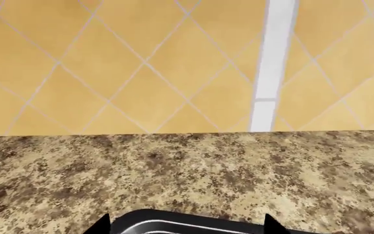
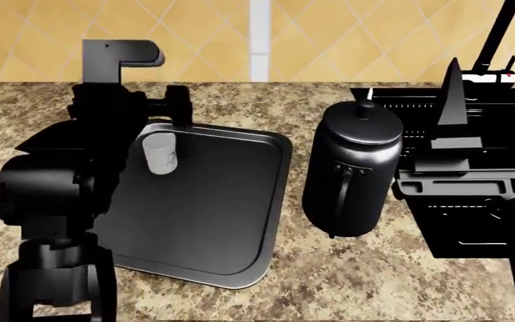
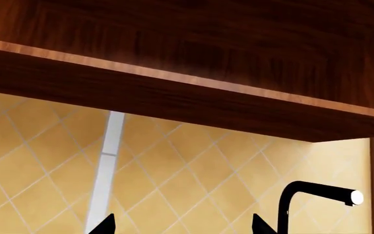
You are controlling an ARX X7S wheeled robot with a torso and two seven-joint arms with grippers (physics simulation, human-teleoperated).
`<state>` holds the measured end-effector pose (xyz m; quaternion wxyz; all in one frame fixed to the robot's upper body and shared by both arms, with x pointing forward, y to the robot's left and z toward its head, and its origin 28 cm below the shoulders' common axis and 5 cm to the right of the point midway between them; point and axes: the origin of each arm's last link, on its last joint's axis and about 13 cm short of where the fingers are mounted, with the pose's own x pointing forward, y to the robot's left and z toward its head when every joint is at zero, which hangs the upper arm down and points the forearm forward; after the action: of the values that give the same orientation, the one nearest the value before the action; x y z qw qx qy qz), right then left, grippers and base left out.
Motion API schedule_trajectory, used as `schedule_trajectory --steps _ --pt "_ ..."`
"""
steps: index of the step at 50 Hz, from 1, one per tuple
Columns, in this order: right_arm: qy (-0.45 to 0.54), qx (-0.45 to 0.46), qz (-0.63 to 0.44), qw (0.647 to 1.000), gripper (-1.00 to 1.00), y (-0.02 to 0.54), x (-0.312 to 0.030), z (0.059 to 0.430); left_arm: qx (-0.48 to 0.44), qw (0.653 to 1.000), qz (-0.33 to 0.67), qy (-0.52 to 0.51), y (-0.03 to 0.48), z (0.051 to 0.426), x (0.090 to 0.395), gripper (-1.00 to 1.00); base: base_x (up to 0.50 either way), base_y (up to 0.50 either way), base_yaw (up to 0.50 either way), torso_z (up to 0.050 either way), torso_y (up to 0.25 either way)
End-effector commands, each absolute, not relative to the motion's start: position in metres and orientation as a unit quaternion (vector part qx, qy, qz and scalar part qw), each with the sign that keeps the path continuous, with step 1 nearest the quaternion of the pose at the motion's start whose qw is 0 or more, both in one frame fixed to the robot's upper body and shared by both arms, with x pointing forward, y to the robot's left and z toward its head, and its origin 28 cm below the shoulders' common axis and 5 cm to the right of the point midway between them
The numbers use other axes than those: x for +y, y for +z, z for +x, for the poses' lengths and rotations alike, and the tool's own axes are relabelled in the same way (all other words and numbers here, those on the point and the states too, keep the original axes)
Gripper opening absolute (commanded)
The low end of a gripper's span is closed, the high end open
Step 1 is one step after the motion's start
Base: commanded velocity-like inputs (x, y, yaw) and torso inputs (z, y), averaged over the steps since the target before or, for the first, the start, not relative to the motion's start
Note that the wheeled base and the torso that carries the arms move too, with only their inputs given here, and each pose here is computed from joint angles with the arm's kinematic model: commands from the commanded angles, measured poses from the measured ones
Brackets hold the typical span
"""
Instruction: Pick the kettle from the counter and place it on the tray. Then pick the mug from the cabinet and place it on the tray. Then close the cabinet doors.
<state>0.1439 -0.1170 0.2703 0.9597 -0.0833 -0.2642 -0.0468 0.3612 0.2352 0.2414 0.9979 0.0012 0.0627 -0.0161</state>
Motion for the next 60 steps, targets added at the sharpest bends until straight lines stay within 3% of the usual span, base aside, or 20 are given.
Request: schedule_trajectory --steps 1,20,30,43,60 --pt "-0.048 -0.265 -0.082 0.959 1.00 0.271 -0.117 0.143 -0.040 0.995 0.013 -0.092 0.291 0.300 0.230 1.00 0.00 0.00 0.00 0.000 0.000" --pt "-0.059 -0.266 -0.080 0.959 1.00 0.270 -0.122 0.141 -0.036 0.957 0.080 -0.275 0.233 0.163 0.209 1.00 0.00 0.00 0.00 0.000 0.000" --pt "-0.060 -0.266 -0.081 0.959 1.00 0.269 -0.122 0.140 -0.014 0.930 0.110 -0.350 0.212 0.122 0.195 1.00 0.00 0.00 0.00 0.000 0.000" --pt "-0.059 -0.264 -0.082 0.959 1.00 0.268 -0.121 0.141 0.008 0.909 0.113 -0.400 0.204 0.119 0.175 1.00 0.00 0.00 0.00 0.000 0.000" --pt "-0.059 -0.262 -0.083 0.960 1.00 0.265 -0.122 0.142 0.022 0.917 0.100 -0.385 0.184 0.157 0.146 1.00 0.00 0.00 0.00 0.000 0.000"
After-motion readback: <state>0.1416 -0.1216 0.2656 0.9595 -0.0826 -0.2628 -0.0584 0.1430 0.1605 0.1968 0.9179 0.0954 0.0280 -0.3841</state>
